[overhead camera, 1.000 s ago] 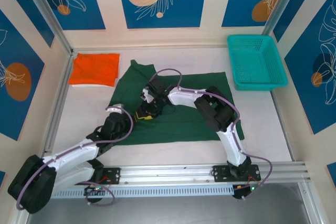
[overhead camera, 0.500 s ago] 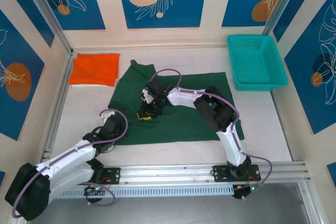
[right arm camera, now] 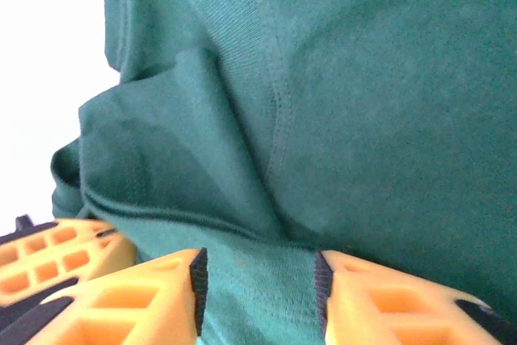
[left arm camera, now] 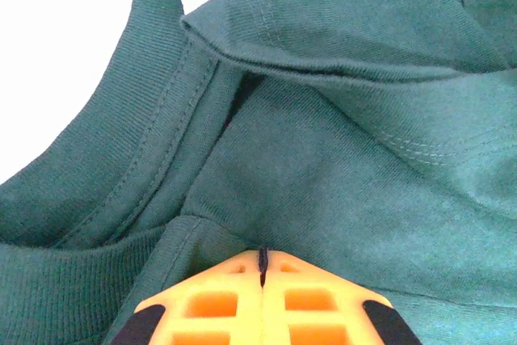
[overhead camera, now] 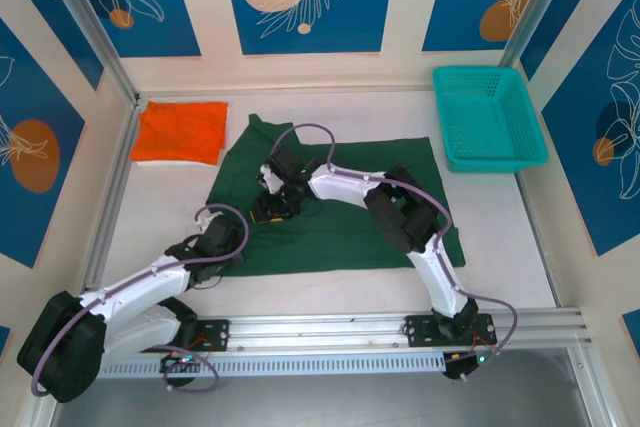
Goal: Fold and stack the t-shirts
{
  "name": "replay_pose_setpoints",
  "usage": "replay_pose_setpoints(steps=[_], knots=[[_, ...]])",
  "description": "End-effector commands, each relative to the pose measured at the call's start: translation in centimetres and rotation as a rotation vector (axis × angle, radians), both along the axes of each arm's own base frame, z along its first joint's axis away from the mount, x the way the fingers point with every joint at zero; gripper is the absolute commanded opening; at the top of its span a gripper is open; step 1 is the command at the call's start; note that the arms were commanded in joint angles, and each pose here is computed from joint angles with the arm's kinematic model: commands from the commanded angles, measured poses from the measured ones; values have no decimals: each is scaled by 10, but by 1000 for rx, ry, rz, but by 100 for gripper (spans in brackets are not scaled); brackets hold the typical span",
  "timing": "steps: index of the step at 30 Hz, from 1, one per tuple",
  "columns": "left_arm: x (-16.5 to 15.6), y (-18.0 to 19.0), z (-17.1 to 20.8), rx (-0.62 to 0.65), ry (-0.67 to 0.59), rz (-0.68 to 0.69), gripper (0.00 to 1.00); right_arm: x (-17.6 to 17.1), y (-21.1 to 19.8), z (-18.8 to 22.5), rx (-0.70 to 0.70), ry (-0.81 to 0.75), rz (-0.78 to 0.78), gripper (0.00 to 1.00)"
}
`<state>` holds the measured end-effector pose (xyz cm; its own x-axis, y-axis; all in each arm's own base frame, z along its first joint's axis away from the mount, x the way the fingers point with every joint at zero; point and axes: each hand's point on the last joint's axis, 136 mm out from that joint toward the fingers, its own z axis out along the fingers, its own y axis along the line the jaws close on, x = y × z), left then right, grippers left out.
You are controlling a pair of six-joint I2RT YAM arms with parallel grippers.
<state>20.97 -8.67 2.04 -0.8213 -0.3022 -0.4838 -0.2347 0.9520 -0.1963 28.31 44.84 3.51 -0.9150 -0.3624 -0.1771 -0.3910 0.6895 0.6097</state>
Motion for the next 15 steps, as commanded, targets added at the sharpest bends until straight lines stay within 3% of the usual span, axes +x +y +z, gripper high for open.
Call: replay_pose_setpoints(steps=[1,15], knots=[[-5,10,-1,35,25,34,0,-7,-4,-16,-96,-12,25,37],[-10,24,3,64,11,94,0,1,-11,0,-121,-83,-3,13]])
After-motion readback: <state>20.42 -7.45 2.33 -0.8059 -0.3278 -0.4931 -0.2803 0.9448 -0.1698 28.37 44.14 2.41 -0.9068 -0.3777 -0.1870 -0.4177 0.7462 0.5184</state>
